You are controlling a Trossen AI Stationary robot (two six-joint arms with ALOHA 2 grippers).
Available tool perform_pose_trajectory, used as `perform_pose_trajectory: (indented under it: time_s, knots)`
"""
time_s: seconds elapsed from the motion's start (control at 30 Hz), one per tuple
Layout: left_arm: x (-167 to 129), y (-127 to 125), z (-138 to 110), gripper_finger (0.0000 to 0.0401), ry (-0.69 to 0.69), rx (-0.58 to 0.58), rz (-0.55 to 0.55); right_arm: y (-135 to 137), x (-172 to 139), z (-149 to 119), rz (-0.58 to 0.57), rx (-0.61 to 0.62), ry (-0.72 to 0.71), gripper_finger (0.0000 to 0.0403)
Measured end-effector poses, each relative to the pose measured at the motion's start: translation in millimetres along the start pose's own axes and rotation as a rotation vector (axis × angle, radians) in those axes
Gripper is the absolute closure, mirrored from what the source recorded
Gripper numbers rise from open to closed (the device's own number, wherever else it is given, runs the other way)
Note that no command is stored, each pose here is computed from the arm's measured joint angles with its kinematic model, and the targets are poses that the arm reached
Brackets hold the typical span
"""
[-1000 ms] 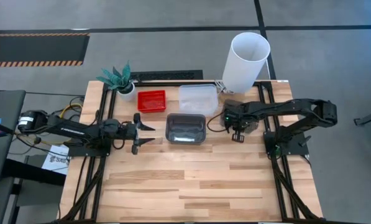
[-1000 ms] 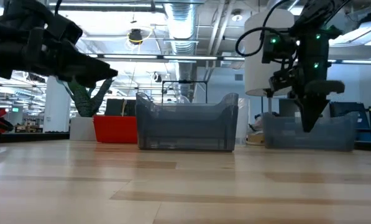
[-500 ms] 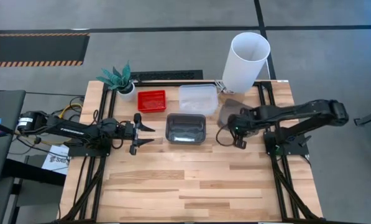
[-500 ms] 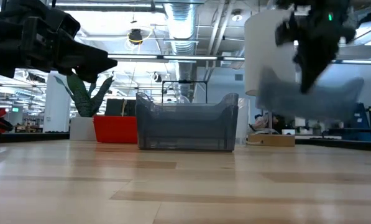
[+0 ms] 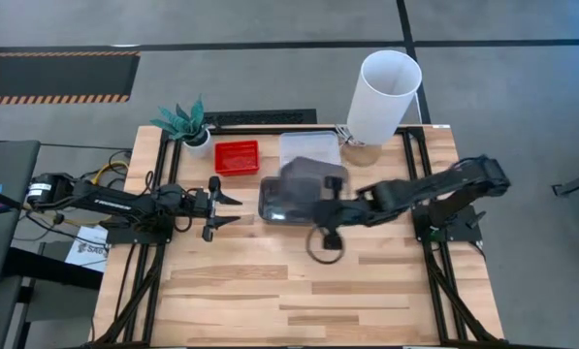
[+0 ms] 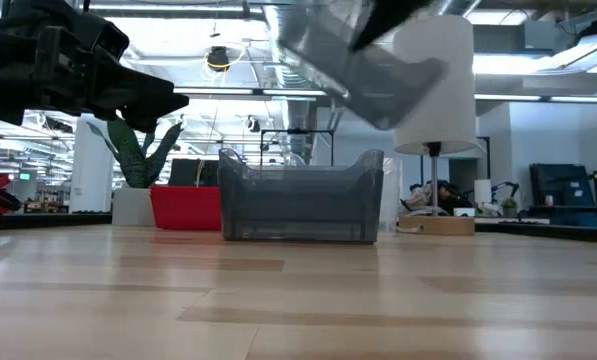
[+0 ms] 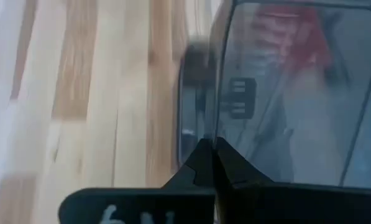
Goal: Stack baskets by color
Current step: Stack the black bin on top of the black bins
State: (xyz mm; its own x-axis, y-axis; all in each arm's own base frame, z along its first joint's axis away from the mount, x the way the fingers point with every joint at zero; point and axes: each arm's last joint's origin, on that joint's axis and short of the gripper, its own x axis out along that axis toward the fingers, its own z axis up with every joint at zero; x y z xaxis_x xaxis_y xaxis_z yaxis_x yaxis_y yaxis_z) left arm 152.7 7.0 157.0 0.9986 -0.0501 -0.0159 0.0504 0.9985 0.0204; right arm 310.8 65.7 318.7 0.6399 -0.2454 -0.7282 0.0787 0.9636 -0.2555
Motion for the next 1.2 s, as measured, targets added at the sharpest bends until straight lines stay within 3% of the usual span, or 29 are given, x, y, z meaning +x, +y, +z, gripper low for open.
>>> perform_pose_trajectory:
  time_s: [0.1, 0.2, 0.47, 1.2]
  knots:
    - [0.0, 0.0, 0.0, 0.0212, 0.000, -0.002, 0.000, 2.4, 22.1, 24.2, -0.008, -0.047, -0.056, 0.0402]
    - [0.0, 0.0, -0.2, 0.0212, 0.002, -0.005, 0.000, 1.0, 42.9, 36.1, -0.006, -0.066, -0.023, 0.0402]
    - [0.0, -0.2, -0.4, 0.0212, 0.004, 0.004, -0.008, -4.6, 85.0, 32.7, 0.025, -0.047, 0.108, 0.0402]
    - [0.0, -0.3, 0.4, 0.0212, -0.005, 0.010, -0.011, -15.4, 87.2, 11.4, 0.203, 0.069, 0.349, 0.0402]
